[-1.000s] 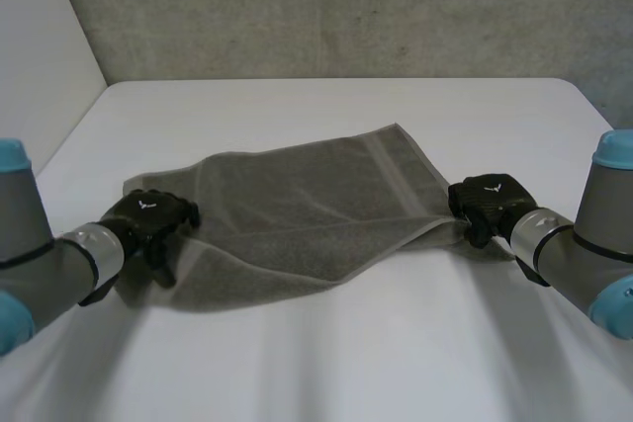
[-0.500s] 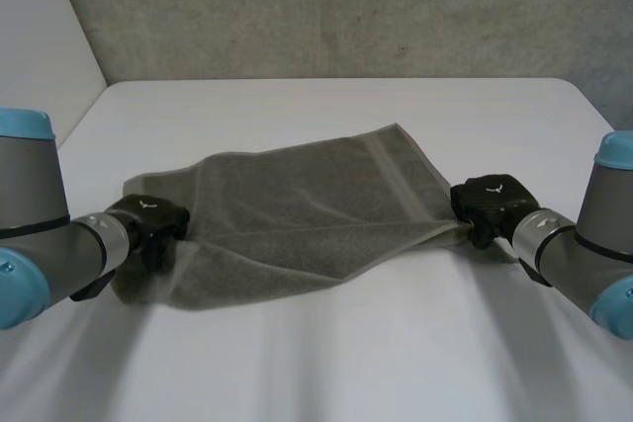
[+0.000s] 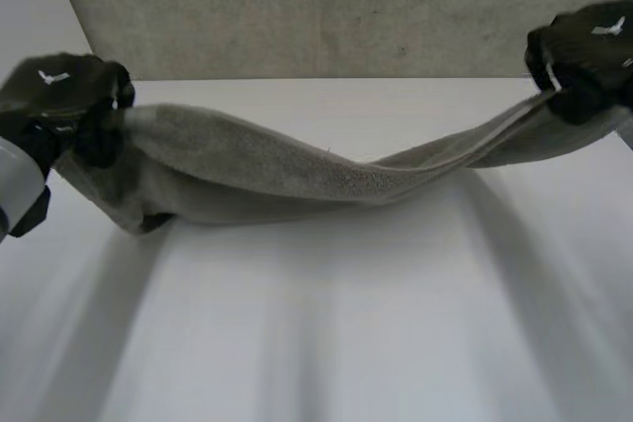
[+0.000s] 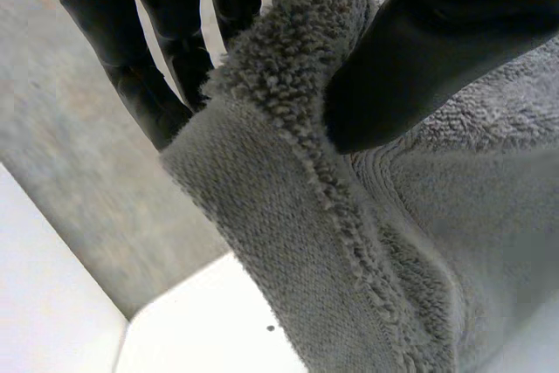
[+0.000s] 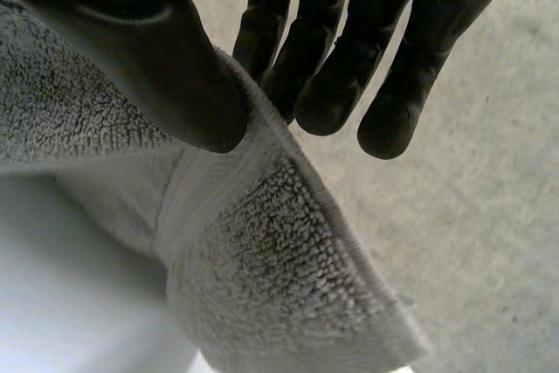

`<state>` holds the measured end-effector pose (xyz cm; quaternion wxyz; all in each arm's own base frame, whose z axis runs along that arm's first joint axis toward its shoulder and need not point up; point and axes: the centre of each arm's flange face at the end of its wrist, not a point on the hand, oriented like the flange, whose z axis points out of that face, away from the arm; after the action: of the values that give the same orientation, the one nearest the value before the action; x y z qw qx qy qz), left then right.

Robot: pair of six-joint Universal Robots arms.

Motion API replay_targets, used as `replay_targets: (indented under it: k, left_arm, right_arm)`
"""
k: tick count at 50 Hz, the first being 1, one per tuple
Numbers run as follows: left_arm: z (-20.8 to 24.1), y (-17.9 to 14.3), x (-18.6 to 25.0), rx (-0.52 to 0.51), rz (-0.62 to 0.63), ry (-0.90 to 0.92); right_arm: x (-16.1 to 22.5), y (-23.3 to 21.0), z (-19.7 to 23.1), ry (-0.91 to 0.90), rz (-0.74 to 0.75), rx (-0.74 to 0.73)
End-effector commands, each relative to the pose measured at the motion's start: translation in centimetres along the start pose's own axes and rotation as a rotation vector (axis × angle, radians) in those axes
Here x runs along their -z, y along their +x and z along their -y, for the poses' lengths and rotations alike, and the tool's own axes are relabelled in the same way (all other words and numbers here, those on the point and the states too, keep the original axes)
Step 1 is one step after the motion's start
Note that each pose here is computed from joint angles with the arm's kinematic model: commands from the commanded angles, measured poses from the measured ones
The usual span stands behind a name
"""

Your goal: Fold the towel.

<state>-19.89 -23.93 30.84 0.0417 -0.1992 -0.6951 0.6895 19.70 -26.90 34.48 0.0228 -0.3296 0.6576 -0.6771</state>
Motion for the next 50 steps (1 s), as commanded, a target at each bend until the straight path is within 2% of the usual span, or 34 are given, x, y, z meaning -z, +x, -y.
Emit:
replay_targets:
  k: [1,3,6,8,10,14,21,30,38,50]
  left_arm:
    - [-1.6,0.5,1.6,0.013,-0.004,-0.035]
    - [-2.9,0.9,2.2,0.016,-0.016,-0.074]
    - [-3.6,1.1,2.4,0.017,-0.024,-0.094]
    - [-4.7,1.3,2.5,0.022,-0.029,-0.129]
    - [-5.1,1.2,2.5,0.026,-0.027,-0.140]
    - [-6.4,1.4,1.7,0.034,-0.035,-0.178]
    - [-9.4,1.6,-2.3,0.033,-0.035,-0.200]
    - [-12.0,1.7,-6.2,0.037,-0.034,-0.253]
    - [-14.3,1.2,-9.7,0.022,0.042,-0.295]
    - [-15.2,1.2,-12.2,0.020,0.045,-0.290]
  right_arm:
    - [2.3,0.7,1.2,-0.064,0.057,0.040]
    - [2.8,0.3,0.5,-0.119,0.091,0.144]
    - [2.9,0.0,-0.1,-0.151,0.111,0.202]
    - [3.0,-0.5,-1.1,-0.190,0.146,0.311]
    - [2.5,-0.7,-2.2,-0.222,0.169,0.334]
    - [1.0,-1.1,-4.2,-0.278,0.213,0.322]
    - [-3.2,-3.6,-7.1,-0.332,0.285,0.335]
    - [-9.0,-4.8,-10.5,-0.351,0.269,0.371]
    - [-13.3,-6.1,-12.1,-0.314,0.251,0.398]
    - [-17.4,-7.3,-13.8,-0.246,0.214,0.425]
